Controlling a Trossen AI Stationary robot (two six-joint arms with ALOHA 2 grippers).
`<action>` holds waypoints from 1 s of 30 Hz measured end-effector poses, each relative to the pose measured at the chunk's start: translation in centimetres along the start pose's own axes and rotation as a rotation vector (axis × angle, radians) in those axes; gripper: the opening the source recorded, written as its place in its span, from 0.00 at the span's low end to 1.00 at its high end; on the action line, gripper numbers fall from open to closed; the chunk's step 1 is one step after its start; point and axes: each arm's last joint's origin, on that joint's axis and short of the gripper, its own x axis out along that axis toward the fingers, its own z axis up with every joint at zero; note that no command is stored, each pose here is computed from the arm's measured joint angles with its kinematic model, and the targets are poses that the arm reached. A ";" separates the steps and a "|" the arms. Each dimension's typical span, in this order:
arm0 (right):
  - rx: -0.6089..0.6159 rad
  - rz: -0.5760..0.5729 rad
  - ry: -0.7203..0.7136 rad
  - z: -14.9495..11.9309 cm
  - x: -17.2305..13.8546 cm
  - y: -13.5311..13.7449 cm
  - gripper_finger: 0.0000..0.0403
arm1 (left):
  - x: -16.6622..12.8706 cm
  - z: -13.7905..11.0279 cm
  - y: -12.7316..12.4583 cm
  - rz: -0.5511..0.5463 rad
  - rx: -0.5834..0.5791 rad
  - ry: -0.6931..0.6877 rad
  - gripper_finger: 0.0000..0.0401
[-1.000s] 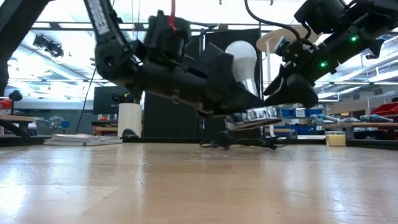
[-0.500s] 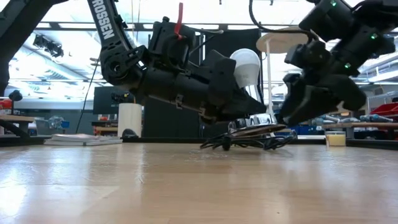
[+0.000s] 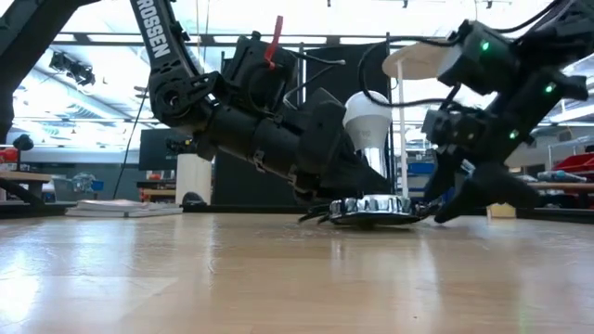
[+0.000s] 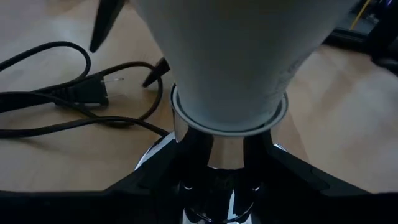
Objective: Screw lightbulb
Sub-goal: Insert the lightbulb into the lamp
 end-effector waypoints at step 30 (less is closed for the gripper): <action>0.111 0.218 -0.062 8.7 -9.5 -2.5 0.64 | 0.8 1.4 -1.8 0.260 0.152 -0.070 0.48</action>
